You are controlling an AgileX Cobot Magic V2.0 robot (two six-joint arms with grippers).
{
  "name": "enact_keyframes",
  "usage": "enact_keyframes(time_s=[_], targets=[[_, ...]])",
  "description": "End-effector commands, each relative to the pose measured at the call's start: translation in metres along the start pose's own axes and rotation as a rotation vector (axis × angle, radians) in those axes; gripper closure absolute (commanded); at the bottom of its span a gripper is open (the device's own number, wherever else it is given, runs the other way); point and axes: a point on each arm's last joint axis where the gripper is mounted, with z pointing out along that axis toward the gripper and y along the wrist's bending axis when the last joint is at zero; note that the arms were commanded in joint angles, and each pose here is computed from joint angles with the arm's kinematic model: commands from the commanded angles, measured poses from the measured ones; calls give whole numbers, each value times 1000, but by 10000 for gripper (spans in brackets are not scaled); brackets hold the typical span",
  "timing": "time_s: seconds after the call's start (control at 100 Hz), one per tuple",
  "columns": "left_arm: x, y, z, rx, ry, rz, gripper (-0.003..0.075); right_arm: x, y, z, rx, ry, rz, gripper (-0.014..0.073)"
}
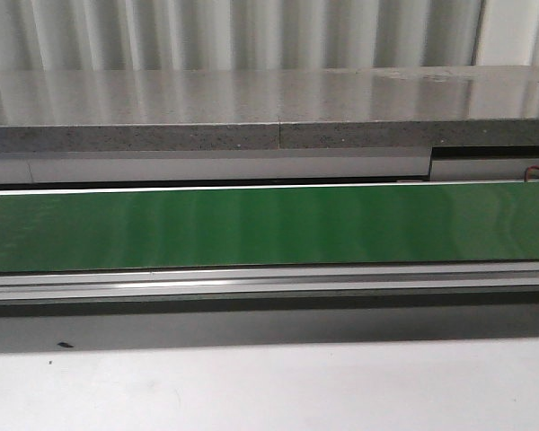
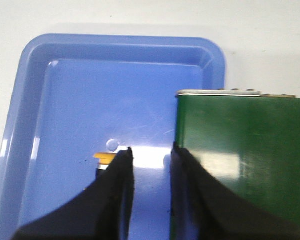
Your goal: Move button from right to left
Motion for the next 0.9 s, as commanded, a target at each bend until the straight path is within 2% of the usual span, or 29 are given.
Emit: enact_keyframes(time_s=[0.0, 0.03, 0.29, 0.49, 0.89], targets=[[-6, -12, -33, 5, -150, -8, 710, -13, -1, -3, 10, -88, -6, 663], [-2, -17, -39, 14, -171, -2, 743, -13, -1, -3, 10, -88, -6, 663], [40, -45, -72, 100, -312, -37, 741, -13, -1, -3, 10, -88, -6, 663], [80, -54, -92, 134, -412, -93, 741, -13, -1, -3, 10, -88, -6, 663], [140, -66, -127, 130, -649, -69, 741, -13, -1, -3, 10, -88, -6, 663]])
